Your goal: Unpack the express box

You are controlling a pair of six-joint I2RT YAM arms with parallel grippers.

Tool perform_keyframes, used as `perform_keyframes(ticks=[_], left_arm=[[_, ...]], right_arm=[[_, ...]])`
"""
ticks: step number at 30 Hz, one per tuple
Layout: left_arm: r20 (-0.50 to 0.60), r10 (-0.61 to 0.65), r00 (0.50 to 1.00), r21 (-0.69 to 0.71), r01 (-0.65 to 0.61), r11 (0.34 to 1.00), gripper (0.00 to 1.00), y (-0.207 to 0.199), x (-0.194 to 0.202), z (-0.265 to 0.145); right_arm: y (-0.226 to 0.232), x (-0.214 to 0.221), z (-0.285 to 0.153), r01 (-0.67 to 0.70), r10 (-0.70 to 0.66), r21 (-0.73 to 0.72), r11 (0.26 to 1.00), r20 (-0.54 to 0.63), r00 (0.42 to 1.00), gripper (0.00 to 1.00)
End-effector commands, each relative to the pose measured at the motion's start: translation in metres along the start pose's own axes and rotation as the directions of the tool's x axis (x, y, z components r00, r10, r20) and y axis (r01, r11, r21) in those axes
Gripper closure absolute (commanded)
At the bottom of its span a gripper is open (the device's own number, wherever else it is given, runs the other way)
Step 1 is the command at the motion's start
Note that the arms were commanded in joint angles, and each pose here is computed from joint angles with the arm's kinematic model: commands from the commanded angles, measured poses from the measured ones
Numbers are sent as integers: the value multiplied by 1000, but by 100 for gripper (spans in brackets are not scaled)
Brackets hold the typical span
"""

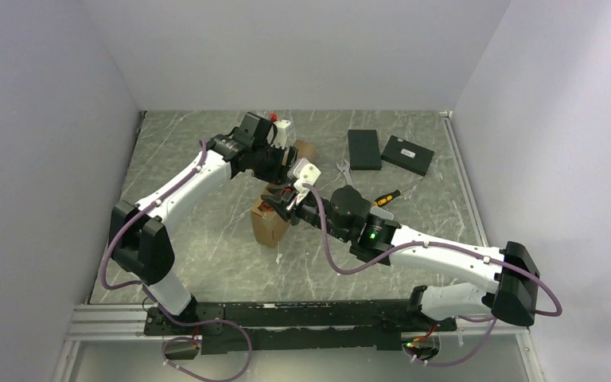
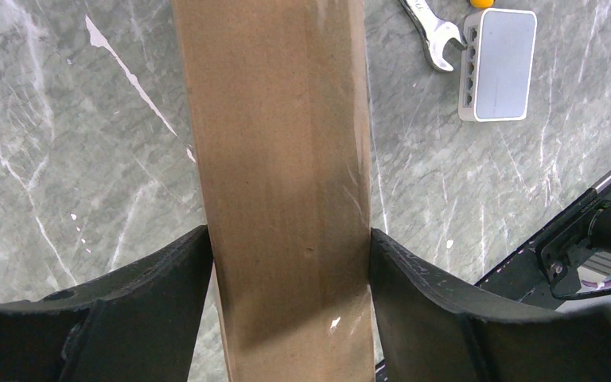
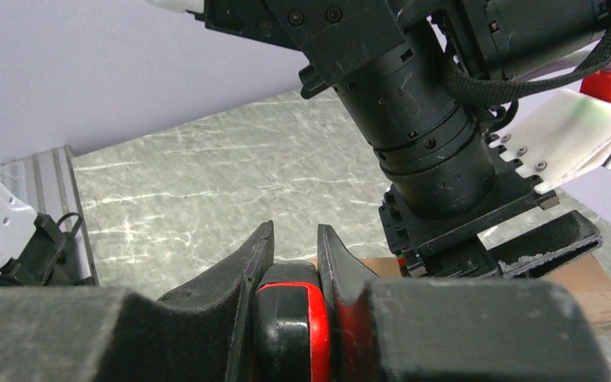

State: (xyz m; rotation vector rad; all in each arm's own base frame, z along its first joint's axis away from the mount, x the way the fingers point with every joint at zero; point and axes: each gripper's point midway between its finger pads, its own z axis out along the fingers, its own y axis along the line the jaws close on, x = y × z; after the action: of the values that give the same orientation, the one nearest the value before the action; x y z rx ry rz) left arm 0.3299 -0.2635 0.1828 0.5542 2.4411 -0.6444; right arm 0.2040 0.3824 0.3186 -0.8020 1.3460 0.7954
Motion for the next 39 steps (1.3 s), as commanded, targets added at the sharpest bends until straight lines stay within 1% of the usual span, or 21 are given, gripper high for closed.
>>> perform_keyframes(ticks=[1, 5, 13, 18, 39], left_arm=[[8, 36, 999, 8, -36, 999, 28, -1, 1, -3], [6, 37, 999, 8, -37, 999, 29, -1, 1, -3], [7, 37, 999, 8, -37, 999, 29, -1, 1, -3], [7, 37, 999, 6, -37, 999, 29, -1, 1, -3], [3, 39, 999, 5, -39, 999, 29, 0, 2, -2]], right_arm=[[-2, -31, 4, 6, -7, 14, 1000, 71, 997, 100], [3, -32, 1, 0, 0, -9, 1000, 80, 997, 100], [11, -51, -9, -8, 15, -50, 999, 141, 990, 100], [6, -37, -4, 3, -1, -16, 1000, 95, 995, 100], [5, -19, 2, 16, -16, 0, 1000, 37, 999, 100]])
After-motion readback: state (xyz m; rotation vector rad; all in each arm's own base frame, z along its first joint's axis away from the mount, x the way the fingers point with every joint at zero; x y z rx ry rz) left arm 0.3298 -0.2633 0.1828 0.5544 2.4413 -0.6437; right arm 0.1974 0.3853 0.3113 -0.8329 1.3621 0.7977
